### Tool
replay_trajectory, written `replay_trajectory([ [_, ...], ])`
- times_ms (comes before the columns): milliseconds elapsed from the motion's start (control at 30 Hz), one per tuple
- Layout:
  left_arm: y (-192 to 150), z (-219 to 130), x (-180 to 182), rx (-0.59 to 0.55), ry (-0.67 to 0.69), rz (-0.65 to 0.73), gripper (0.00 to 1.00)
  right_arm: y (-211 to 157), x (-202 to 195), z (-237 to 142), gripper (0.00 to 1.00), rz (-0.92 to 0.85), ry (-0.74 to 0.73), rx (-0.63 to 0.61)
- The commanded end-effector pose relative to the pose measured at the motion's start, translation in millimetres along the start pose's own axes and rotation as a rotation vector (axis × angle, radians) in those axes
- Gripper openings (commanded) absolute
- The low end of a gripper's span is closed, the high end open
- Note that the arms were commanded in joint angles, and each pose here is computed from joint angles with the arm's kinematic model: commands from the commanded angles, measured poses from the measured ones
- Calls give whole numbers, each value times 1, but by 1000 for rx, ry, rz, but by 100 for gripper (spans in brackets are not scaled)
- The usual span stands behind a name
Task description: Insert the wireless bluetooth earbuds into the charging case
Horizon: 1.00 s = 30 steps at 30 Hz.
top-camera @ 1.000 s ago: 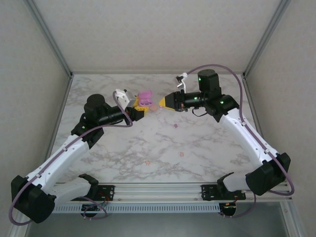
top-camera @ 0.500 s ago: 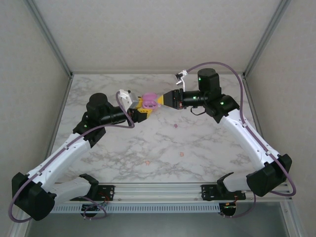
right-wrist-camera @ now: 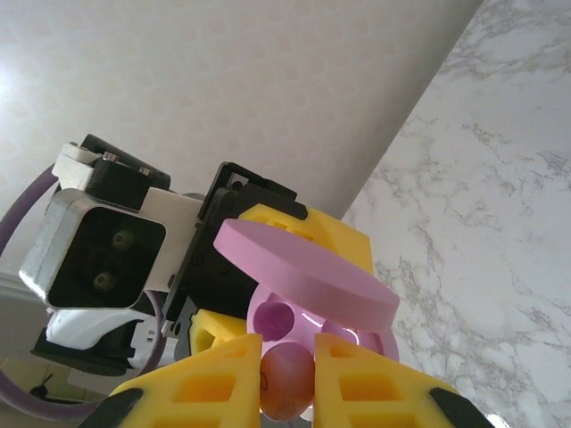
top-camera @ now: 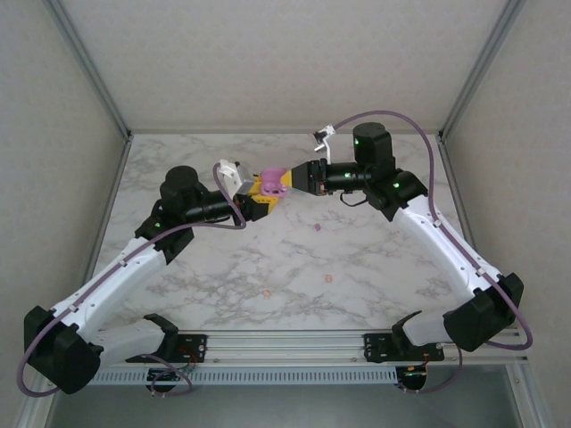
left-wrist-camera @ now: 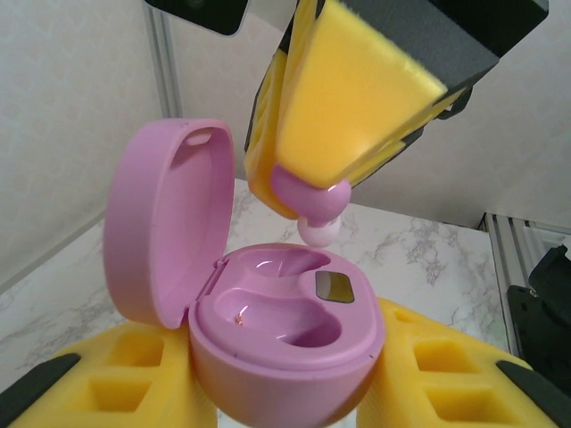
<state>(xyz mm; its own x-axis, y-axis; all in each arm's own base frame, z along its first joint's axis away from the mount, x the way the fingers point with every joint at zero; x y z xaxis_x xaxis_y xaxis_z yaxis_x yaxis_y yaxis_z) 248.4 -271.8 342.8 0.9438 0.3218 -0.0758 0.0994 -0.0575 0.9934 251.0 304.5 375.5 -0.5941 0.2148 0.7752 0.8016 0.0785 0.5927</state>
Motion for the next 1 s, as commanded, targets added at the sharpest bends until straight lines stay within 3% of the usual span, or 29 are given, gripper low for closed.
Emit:
replay_trajectory([
  [0, 24, 0, -10, -55, -42, 27, 21, 8, 9, 2, 17, -43, 12, -17],
  [433, 30, -1, -14, -77, -53, 17, 21, 4, -7, 10, 18, -22, -32, 8],
  [967, 34, -1, -12, -96, -41, 7, 20, 4, -13, 7, 27, -24, -105, 28],
])
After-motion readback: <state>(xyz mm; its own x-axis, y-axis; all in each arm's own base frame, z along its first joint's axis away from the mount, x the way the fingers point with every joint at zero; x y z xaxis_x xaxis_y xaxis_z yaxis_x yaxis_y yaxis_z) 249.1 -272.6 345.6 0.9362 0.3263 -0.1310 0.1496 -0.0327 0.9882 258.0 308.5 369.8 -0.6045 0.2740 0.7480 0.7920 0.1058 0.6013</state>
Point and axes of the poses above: each hand's point on the last joint's axis, 136 mm out from that joint toward the fingers, its own z axis out along the fingers, its own x axis along the line the jaws close on, y = z × x, the point moved 1 cm from there along -z, back along the fingers, and after that the axes turned 4 degrees about -z, right-handed, at the moved point
